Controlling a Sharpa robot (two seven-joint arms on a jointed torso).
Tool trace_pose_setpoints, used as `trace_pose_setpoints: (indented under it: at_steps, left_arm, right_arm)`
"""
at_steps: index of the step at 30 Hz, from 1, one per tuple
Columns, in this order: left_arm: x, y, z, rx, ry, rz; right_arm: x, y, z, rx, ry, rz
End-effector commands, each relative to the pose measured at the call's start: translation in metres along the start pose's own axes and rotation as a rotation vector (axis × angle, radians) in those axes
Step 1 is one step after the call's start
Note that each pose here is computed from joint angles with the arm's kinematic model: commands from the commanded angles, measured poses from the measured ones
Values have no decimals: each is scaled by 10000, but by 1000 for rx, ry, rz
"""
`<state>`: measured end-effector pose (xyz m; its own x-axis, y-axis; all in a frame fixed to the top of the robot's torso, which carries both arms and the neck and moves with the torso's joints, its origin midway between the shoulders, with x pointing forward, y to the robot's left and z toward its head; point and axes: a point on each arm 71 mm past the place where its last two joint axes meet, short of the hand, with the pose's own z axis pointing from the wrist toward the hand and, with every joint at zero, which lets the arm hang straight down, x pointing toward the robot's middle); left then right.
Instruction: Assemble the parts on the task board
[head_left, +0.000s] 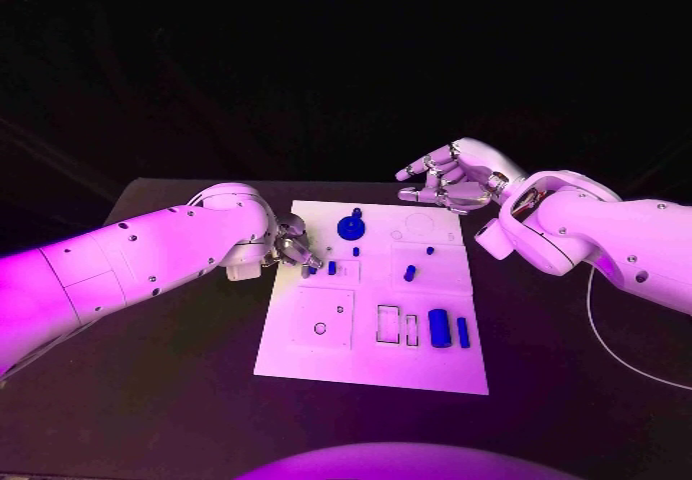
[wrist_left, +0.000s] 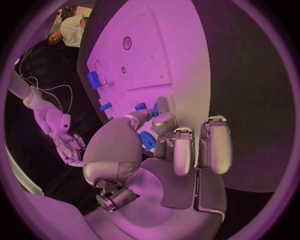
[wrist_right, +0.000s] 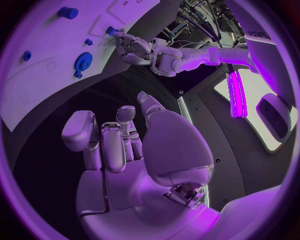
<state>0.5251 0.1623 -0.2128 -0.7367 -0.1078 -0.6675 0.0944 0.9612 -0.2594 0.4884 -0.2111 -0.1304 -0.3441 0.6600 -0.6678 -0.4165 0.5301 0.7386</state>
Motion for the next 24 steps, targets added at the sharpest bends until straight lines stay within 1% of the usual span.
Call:
trace_pose_setpoints:
  at_steps: [1,14,20,24]
  left_arm:
    - [58,8,20,-18,36,11]
    - [30,35,18,-38,6,-7]
    - [4,58,-8,-33,-29,-30]
    - [-20,83,-43,-26,-65,-52]
  right_arm:
    - [14,13,1,-10,10,2]
    - [12,12,-1,-10,10,3]
    - [10,5,1,-7,11,3]
    - [8,-1,1,-5,12,3]
